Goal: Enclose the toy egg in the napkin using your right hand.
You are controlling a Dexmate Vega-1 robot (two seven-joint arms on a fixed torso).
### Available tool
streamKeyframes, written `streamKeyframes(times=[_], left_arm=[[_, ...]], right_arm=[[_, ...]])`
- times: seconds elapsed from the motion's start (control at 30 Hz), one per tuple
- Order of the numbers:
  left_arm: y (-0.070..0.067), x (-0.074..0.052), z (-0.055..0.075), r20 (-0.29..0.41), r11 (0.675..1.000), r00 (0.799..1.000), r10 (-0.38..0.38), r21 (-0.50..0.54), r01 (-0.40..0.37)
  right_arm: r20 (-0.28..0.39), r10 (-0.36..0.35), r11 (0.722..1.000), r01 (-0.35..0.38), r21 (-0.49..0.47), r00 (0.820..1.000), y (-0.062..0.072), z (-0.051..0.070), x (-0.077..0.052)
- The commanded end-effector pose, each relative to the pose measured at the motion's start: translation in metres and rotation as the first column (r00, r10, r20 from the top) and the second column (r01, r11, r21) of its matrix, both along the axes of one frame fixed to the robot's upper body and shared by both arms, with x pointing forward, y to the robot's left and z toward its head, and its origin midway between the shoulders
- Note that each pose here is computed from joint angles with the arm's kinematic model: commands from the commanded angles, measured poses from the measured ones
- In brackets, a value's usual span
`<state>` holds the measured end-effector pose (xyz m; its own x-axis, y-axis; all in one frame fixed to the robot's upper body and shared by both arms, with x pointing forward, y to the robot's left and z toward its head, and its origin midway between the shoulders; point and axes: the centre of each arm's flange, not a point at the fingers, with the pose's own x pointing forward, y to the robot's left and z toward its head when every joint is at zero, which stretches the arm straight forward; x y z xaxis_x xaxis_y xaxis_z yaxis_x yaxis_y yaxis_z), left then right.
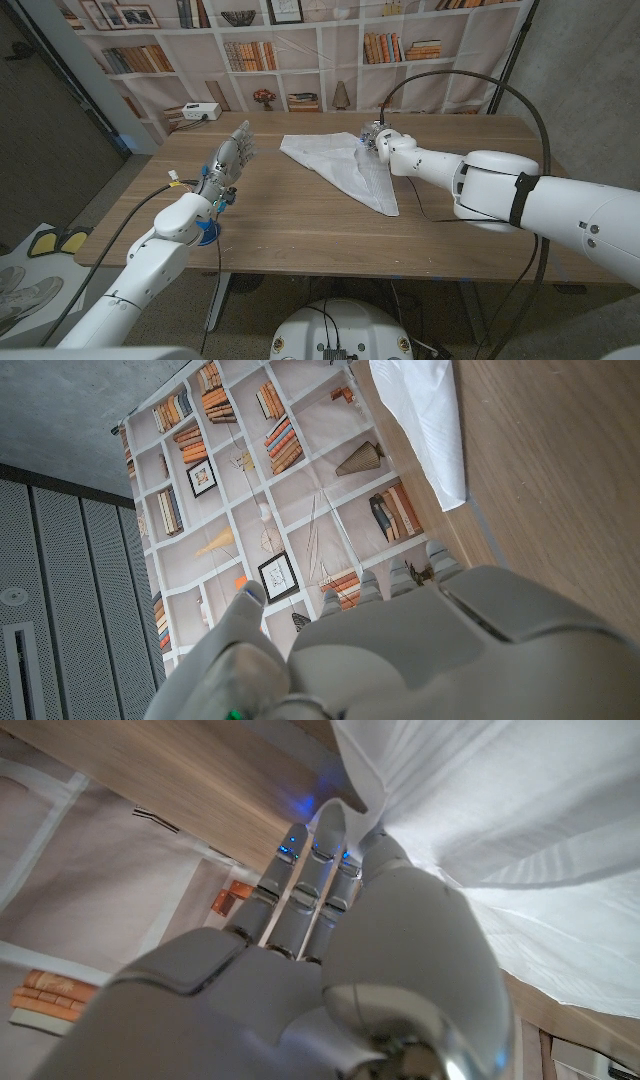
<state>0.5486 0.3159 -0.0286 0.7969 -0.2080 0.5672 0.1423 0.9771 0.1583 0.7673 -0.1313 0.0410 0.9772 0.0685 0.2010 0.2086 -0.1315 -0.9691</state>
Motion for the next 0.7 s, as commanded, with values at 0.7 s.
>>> streamKeyframes(times=[0.7], left_arm=[[-0.003, 0.008, 0.005, -0.001, 0.999, 1.0, -0.029, 0.017, 0.029]], right_arm=[[0.452, 0.237, 0.971, -0.195, -0.139, 0.86, 0.02, -0.005, -0.1]])
